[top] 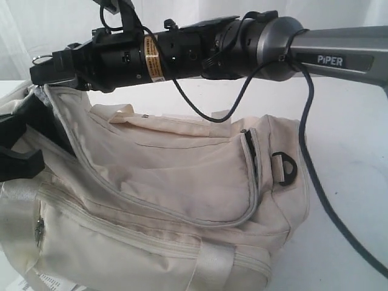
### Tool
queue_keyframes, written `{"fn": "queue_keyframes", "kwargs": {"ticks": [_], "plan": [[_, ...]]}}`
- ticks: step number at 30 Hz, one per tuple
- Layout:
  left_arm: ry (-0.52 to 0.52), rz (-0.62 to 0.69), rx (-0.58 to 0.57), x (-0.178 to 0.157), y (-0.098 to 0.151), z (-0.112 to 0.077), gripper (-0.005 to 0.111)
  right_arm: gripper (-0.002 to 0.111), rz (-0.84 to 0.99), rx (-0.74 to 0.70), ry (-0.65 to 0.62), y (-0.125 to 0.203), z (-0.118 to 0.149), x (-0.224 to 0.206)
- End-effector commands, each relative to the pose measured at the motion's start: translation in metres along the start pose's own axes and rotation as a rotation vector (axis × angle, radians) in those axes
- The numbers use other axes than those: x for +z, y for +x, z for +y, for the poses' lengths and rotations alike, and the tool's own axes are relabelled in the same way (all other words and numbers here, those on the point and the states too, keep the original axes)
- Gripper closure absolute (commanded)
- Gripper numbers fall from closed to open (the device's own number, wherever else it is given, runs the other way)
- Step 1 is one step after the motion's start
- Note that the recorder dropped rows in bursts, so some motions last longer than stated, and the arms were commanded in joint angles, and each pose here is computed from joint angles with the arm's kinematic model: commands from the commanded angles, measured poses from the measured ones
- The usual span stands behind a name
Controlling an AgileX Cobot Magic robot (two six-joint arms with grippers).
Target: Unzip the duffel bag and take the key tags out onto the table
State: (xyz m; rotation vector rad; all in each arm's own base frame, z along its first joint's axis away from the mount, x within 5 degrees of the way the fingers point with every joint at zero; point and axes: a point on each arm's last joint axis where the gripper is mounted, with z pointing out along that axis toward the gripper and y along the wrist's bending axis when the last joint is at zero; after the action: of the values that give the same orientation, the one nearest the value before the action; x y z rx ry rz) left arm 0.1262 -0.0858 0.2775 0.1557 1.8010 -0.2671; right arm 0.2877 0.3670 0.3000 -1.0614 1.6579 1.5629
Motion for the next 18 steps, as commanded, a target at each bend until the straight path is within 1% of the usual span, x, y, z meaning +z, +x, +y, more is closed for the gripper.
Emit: {"fn": "queue_keyframes", "kwargs": {"ticks": [1, 6, 9, 12, 18], "plan": [[0.043, 0.017, -0.036, -0.003, 0.002, -0.002, 0.107, 0.108, -0.315, 0.094, 0.381, -0.046, -0.059, -0.038], [0.043, 0.012, -0.032, -0.003, 0.001, -0.001, 0.107, 0.108, -0.318, 0.121, 0.500, -0.037, -0.086, -0.033], [0.048, -0.005, -0.041, -0.006, -0.001, 0.001, 0.107, 0.108, -0.322, 0.139, 0.613, -0.032, -0.100, -0.037], [0.057, -0.034, -0.046, -0.012, -0.006, 0.004, 0.107, 0.108, -0.329, 0.153, 0.694, -0.030, -0.110, -0.043], [0.065, -0.084, -0.079, -0.024, -0.013, 0.013, 0.107, 0.108, -0.323, 0.168, 0.715, -0.024, -0.123, -0.049]]}}
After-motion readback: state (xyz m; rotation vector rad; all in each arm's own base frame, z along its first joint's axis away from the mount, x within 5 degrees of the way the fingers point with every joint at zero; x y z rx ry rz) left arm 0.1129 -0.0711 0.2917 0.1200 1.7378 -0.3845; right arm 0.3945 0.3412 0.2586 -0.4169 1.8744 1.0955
